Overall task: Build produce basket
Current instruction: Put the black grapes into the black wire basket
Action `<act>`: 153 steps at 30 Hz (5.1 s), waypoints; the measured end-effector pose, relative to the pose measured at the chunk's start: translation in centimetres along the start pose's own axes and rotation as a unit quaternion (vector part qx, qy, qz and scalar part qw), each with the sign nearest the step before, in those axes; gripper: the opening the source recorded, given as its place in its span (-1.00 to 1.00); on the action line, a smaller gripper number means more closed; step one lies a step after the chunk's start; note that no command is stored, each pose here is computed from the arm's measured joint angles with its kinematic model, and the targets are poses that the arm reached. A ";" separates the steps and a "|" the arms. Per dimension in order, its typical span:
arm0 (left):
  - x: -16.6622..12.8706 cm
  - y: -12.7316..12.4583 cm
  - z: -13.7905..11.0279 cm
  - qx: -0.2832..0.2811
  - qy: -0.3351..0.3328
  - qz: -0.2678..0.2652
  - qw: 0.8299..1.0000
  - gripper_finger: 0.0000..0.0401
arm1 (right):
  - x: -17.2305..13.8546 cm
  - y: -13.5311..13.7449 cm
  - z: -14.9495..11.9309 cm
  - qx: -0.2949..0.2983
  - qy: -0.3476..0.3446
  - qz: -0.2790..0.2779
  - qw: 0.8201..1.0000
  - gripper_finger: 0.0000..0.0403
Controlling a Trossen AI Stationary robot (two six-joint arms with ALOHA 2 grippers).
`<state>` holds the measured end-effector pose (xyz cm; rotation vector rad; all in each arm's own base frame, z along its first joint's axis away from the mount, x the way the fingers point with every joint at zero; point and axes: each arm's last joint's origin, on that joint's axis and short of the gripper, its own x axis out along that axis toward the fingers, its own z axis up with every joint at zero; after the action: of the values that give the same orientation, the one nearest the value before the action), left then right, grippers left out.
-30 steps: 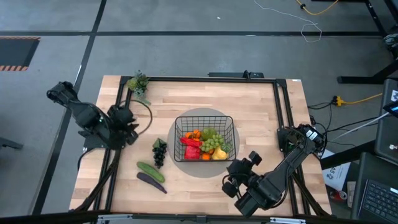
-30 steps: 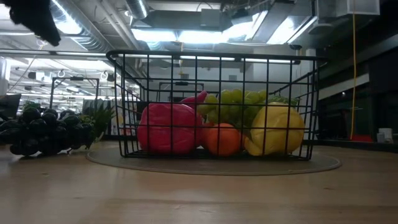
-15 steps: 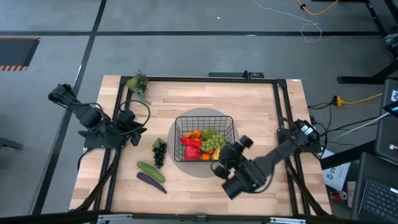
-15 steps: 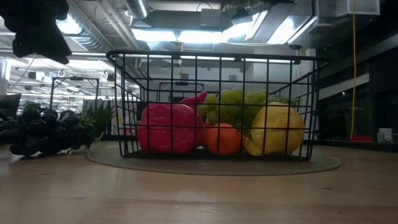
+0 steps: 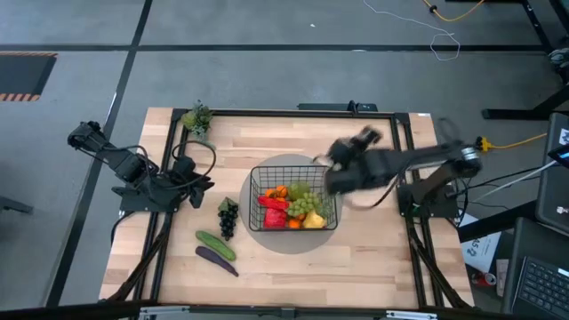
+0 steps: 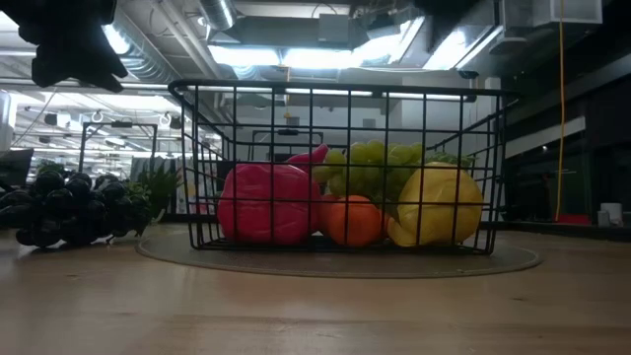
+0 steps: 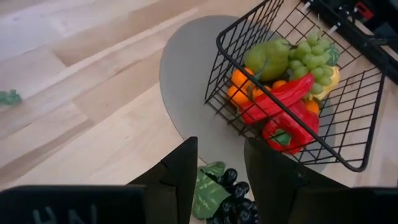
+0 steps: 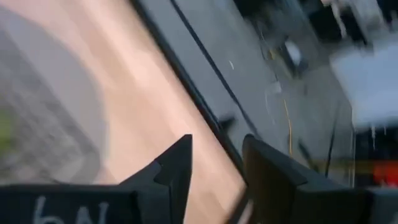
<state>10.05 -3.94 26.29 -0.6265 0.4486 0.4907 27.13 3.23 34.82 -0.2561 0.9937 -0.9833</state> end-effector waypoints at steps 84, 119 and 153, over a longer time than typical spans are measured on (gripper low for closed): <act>11.9 -5.2 -11.2 0.063 0.217 0.150 0.963 -0.28 | -1.2 5.5 -16.3 0.233 0.011 0.389 0.891 -0.32; 5.4 -5.3 -2.7 0.085 -0.133 0.082 0.984 -0.92 | -1.1 5.4 -16.2 0.238 -0.006 0.375 0.896 -0.32; 8.7 -10.5 1.9 0.170 -0.210 -0.136 0.953 -0.92 | -1.0 5.3 -16.2 0.239 -0.021 0.359 0.902 -0.32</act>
<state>23.25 -7.54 27.72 -0.2326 0.0336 0.2625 17.10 10.79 23.26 0.4776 0.6856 -0.5017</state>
